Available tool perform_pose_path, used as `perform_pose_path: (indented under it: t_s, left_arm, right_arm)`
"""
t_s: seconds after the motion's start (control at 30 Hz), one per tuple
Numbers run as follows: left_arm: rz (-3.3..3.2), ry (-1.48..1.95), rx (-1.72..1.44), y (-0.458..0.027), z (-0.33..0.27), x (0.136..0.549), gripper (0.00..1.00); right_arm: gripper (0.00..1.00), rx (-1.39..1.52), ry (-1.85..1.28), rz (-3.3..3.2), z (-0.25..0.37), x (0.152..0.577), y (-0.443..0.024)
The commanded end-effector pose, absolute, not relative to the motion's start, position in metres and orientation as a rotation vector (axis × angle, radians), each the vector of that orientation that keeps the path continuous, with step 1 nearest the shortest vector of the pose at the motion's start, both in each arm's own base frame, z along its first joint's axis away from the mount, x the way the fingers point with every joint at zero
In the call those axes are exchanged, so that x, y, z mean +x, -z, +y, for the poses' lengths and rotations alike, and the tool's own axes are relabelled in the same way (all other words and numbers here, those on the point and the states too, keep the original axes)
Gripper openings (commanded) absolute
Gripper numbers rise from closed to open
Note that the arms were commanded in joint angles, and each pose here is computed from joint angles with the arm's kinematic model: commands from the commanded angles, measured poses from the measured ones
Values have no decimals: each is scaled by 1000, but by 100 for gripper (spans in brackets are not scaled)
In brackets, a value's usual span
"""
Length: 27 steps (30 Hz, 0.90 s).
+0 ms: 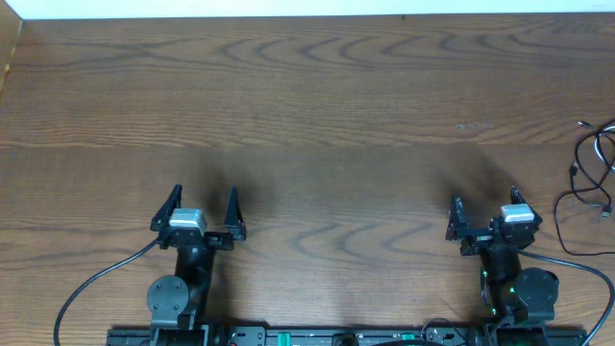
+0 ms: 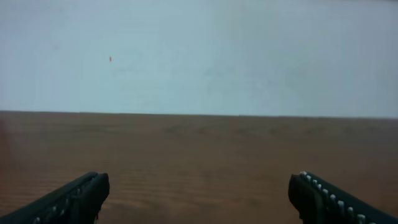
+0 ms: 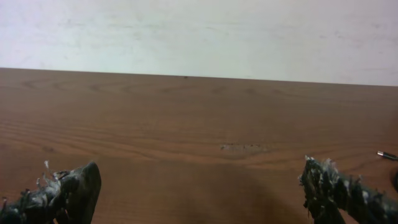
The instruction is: Untangle cables
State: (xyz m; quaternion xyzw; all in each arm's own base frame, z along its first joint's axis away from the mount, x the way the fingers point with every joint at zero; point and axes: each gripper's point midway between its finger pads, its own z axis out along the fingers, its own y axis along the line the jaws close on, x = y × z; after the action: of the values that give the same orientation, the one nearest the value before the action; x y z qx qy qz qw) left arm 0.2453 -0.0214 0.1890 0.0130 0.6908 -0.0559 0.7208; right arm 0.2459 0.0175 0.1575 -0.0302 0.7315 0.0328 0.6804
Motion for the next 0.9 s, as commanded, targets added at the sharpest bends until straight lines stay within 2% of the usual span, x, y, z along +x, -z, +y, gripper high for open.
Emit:
perform_pose_path:
  t_s: [0.0,0.3,0.87]
  left_arm:
    - [1546,64,75,-180,-20,246,96]
    - [1725,49,68,-136,-17,243,96]
    - [1718,51,70,-138,-17,243,96]
  right_arm:
    - [99,-83,-66,1639,18,246,-158]
    - [99,-83,-66,1639,18,246,-158]
    - [99,-83,-66,1639,18,246,-158]
